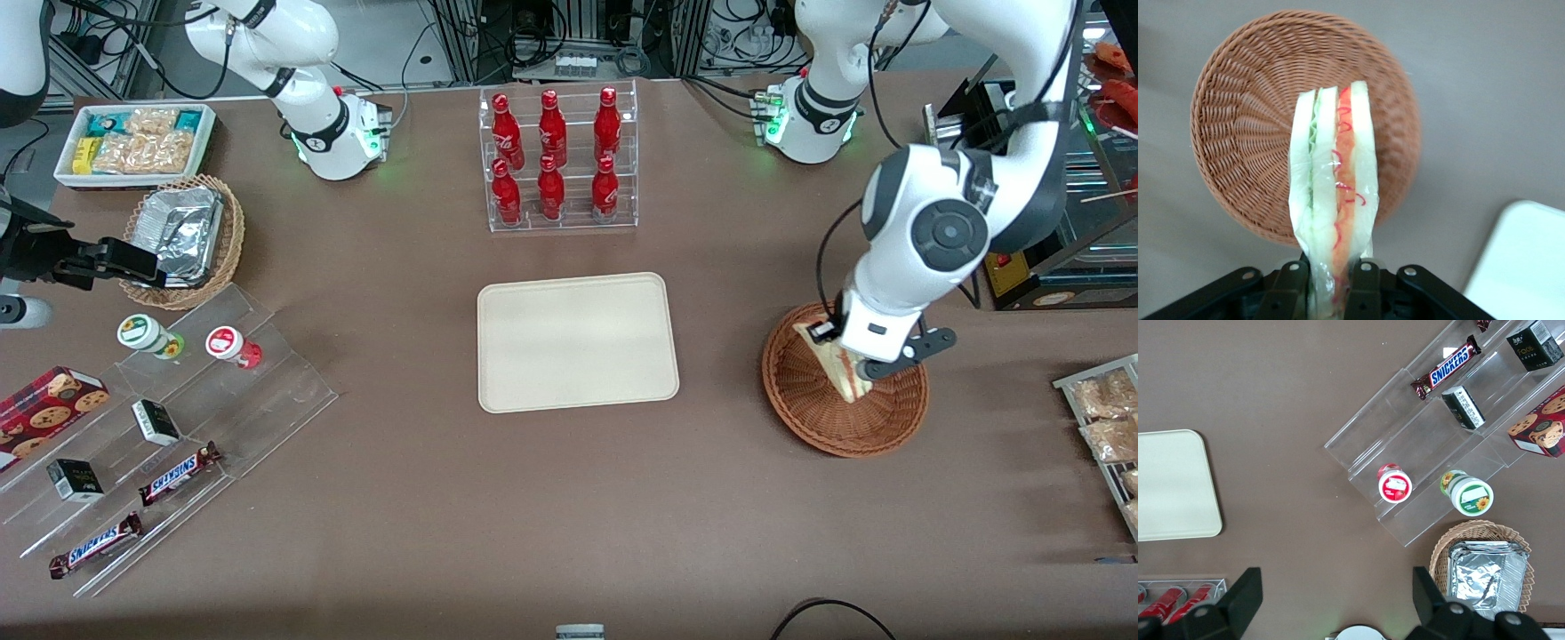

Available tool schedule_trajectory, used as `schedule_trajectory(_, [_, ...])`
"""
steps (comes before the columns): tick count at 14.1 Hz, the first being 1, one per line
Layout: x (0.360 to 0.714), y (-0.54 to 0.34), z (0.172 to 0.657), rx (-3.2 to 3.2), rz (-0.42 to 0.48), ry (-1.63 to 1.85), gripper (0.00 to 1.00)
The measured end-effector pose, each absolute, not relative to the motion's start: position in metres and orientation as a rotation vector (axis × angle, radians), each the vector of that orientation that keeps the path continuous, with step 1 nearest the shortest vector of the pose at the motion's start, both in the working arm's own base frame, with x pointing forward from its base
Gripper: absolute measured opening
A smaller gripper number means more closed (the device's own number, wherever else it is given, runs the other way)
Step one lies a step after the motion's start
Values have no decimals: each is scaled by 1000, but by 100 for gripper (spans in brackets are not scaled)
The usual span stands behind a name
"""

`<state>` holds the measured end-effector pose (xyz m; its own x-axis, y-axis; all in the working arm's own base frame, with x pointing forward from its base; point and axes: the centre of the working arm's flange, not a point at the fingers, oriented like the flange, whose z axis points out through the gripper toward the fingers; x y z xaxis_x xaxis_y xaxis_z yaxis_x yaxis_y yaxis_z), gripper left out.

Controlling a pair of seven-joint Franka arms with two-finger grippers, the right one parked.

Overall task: Place sandwich from basket to tray
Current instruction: 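Carry the sandwich with the left gripper over the cream tray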

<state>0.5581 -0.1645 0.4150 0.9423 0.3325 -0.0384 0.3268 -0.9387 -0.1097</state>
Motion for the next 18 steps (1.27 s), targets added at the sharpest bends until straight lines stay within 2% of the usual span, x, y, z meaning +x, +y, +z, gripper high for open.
schedule_trajectory(3, [549, -239, 454, -3030, 38, -350, 17])
schedule_trajectory(7, [527, -339, 447, -3063, 24, -219, 17])
schedule_trajectory(10, [520, -408, 416, -3095, 89, -162, 17])
schedule_trajectory(13, [505, -464, 365, -3080, 160, -104, 17])
schedule_trajectory(18, [495, -498, 302, -3102, 216, -104, 17])
